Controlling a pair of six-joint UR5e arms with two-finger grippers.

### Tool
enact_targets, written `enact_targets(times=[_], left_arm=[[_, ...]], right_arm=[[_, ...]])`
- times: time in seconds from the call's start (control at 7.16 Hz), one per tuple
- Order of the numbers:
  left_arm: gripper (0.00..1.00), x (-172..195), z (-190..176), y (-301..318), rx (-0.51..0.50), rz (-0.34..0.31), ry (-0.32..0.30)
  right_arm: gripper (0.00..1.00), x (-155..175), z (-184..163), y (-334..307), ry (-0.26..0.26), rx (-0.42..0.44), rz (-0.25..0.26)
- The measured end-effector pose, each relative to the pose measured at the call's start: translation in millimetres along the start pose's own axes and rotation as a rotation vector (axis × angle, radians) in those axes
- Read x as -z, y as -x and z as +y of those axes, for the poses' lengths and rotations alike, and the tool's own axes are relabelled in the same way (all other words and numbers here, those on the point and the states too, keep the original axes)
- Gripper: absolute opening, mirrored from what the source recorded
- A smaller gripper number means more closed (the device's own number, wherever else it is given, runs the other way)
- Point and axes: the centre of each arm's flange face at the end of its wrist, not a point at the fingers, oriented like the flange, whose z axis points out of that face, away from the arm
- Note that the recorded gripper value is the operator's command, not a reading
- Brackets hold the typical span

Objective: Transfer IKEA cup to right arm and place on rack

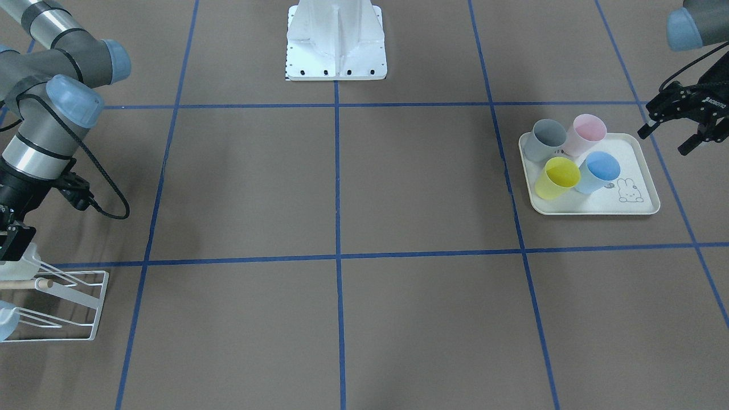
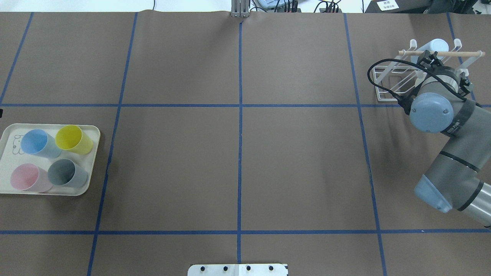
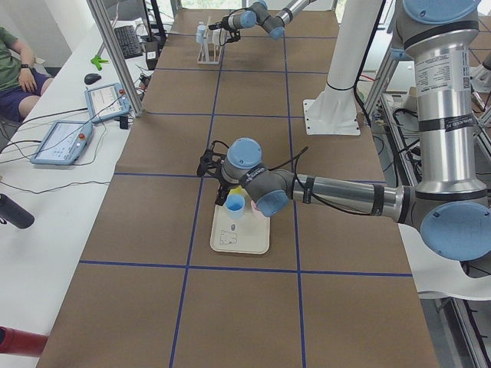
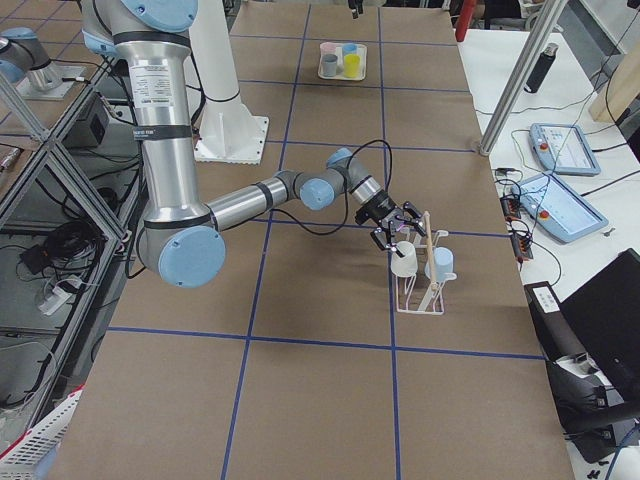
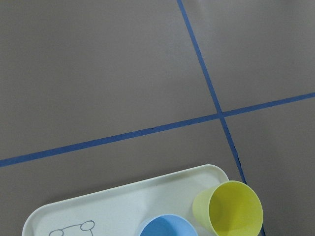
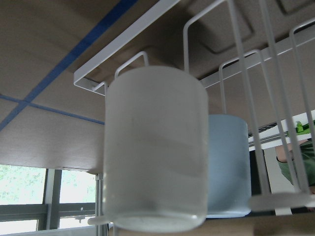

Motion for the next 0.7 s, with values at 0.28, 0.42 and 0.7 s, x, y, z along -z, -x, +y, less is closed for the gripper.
enact_targets(times=[0.28,0.42,0.7], left_arm=[[1.0,0,0,0,0.001,0.0,0.0],[1.0,0,1,0,0.001,0.0,0.0],[1.0,2,2,0,0.001,-0.002,-0.002]], right_arm=[[0.96,2,1,-4,-0.003,-0.005,0.006],[0.96,12,5,-16,-0.014,-0.023,0.026],[0.96,50,21,-47,-0.115,-0.152,0.09]])
